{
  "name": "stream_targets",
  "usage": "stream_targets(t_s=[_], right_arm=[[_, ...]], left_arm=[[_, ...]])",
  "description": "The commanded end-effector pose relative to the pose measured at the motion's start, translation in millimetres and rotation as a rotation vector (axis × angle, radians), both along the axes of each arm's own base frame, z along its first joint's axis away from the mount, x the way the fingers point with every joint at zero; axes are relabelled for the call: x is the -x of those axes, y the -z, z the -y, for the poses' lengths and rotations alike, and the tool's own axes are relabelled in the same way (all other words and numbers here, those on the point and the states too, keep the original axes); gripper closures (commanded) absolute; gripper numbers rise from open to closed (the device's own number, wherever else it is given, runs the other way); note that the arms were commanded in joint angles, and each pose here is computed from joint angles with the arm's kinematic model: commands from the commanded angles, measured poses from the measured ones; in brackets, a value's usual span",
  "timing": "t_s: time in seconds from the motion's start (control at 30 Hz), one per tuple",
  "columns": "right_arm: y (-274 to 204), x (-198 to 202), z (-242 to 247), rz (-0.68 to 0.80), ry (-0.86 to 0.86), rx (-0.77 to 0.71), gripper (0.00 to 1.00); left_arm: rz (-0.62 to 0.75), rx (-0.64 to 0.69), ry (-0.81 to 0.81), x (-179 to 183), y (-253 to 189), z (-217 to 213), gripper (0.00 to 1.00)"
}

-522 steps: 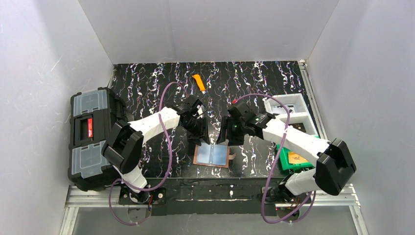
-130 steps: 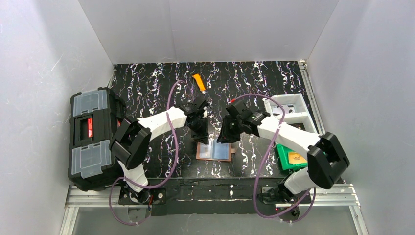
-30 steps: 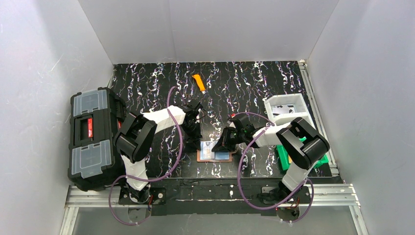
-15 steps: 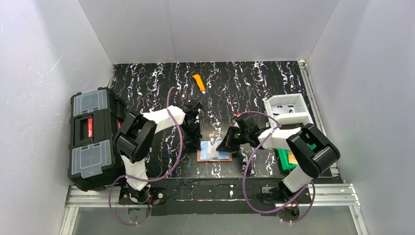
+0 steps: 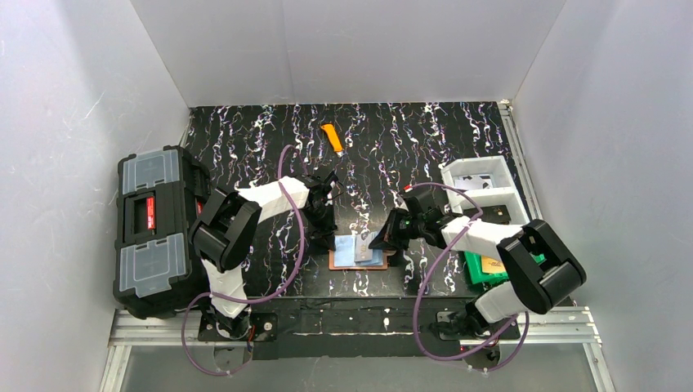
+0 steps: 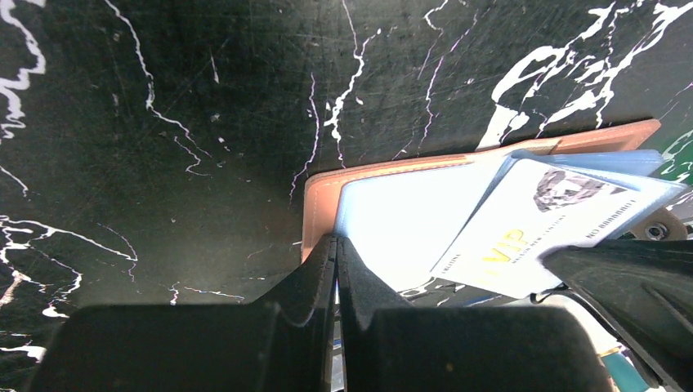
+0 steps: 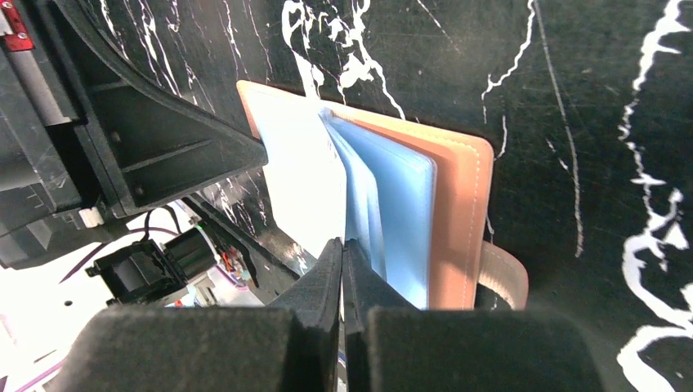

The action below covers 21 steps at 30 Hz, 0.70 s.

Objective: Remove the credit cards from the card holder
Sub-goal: Remove the credit card from the card holder.

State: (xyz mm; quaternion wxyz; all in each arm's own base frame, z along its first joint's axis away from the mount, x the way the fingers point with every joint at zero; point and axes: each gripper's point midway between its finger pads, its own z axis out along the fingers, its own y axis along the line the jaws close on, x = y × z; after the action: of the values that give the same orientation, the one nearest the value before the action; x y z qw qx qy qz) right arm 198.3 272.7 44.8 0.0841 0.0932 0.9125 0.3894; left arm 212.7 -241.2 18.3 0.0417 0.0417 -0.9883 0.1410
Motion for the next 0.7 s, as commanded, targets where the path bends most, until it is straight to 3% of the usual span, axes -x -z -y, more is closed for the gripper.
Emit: stream_targets(t_s=[0.0,0.3,0.43,0.53,0.67], right_arm=[[-2.3,1.0,12.5,0.017,0.009,0.031,0.99],[-31.8,2.7,15.5,0.059,0.007,-0.008,0.99],[-46.3,2.8,19.6,0.086,0.015,-0.007,0.99],[-55.1,3.7,23.9,0.102,0.025,0.0,0.99],[-67.1,5.1,30.9,0.121,0.046,0.008,0.99]], left_arm=[[-0.037,-0.163,0.04,16.6,25.4,-31.5,1.0],[0.074,-0.018,0.078,-8.2,-37.8,-2.2,1.0],[0.127,0.022,0.101,-13.4,-66.6,1.9,0.91],[0.168,0.072,0.121,-13.5,-84.5,6.3,0.71],[0.228,0.131,0.149,-13.1,-106.2,9.3,0.29]])
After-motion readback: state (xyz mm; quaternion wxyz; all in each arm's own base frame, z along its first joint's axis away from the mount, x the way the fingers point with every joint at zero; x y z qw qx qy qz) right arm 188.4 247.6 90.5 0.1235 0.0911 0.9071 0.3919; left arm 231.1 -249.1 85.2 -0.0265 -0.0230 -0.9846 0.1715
